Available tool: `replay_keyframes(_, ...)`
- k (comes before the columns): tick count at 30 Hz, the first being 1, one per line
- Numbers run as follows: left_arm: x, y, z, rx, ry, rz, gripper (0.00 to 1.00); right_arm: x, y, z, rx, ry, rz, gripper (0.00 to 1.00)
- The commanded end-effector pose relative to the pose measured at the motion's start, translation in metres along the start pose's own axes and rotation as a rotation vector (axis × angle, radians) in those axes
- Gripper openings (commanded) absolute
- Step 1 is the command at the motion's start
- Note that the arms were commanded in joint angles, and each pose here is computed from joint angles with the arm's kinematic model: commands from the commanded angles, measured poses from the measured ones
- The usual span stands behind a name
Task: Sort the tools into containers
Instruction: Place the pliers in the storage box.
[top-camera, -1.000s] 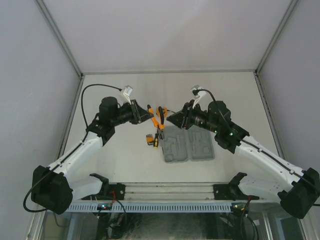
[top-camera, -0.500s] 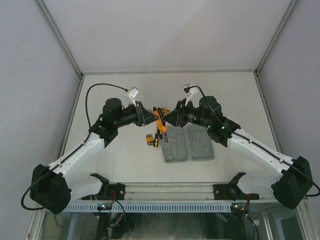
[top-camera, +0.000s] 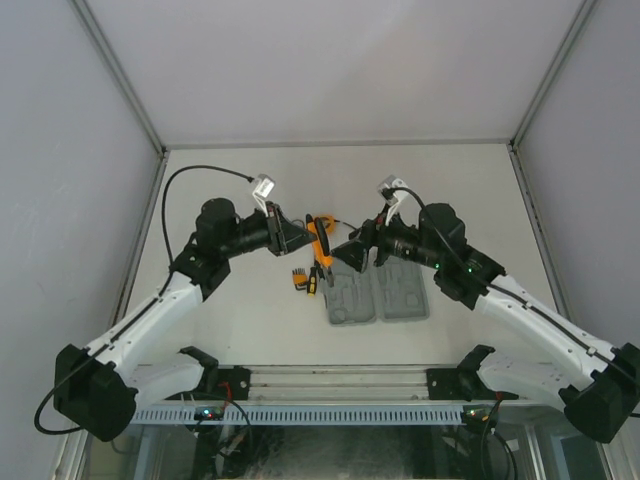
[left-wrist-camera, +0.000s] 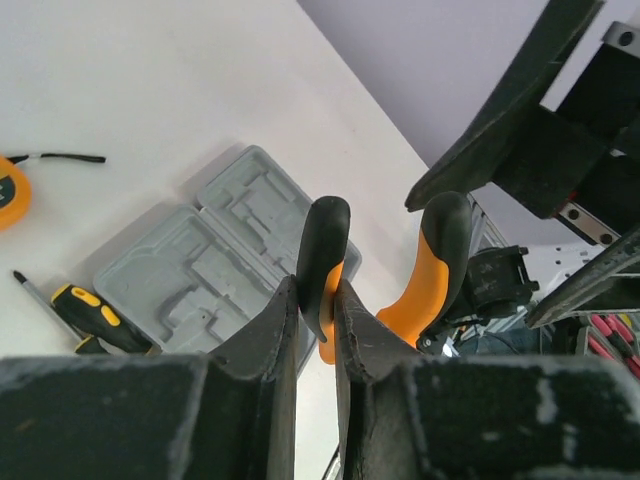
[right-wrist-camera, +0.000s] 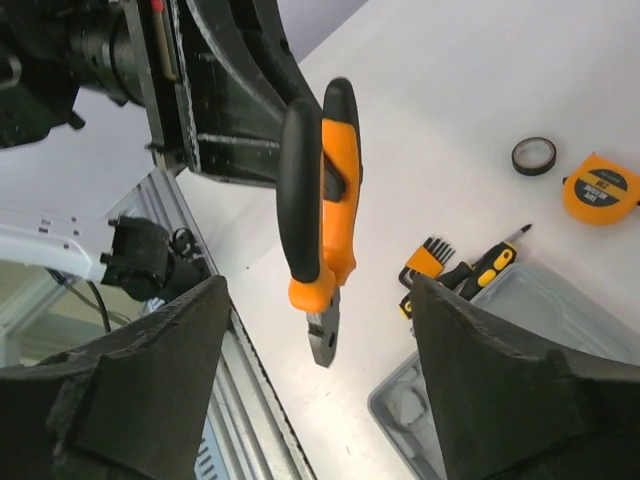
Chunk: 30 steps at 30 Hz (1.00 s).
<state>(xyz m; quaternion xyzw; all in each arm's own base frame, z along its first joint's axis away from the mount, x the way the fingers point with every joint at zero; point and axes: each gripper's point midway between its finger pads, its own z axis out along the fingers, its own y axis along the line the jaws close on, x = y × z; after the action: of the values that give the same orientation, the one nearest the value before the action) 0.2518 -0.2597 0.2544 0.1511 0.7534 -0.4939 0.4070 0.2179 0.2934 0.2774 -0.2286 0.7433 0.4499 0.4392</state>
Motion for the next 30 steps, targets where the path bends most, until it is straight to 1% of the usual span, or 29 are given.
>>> replay_keyframes(1,-0.036,-0.055,-0.018,0.174,-0.094,0.17,0.0,0.002,0.019,-0.013,-0.102,-0.018,-0.098,0.78)
replay_keyframes(4,-0.042,-0.069,-0.024,0.216,-0.103,0.209,0.0,0.002,0.036,-0.017,-0.191,-0.018,-0.133,0.85)
replay_keyframes(6,-0.046,-0.078,-0.029,0.243,-0.11,0.237,0.0,0.002,0.047,-0.019,-0.253,-0.016,-0.156,0.88)
replay_keyframes(8,-0.043,-0.096,-0.032,0.295,-0.1,0.265,0.0,0.003,0.055,-0.02,-0.293,-0.014,-0.172,0.9)
replay_keyframes(13,-0.046,-0.12,-0.037,0.368,-0.1,0.304,0.0,0.002,0.071,-0.016,-0.367,-0.024,-0.192,0.91)
replay_keyframes(23,-0.046,-0.154,-0.044,0.497,-0.105,0.322,0.0,-0.003,0.09,-0.015,-0.459,-0.04,-0.188,0.85)
replay_keyframes(30,-0.049,-0.16,-0.048,0.515,-0.123,0.328,0.0,-0.002,0.103,-0.019,-0.539,-0.028,-0.184,0.72)
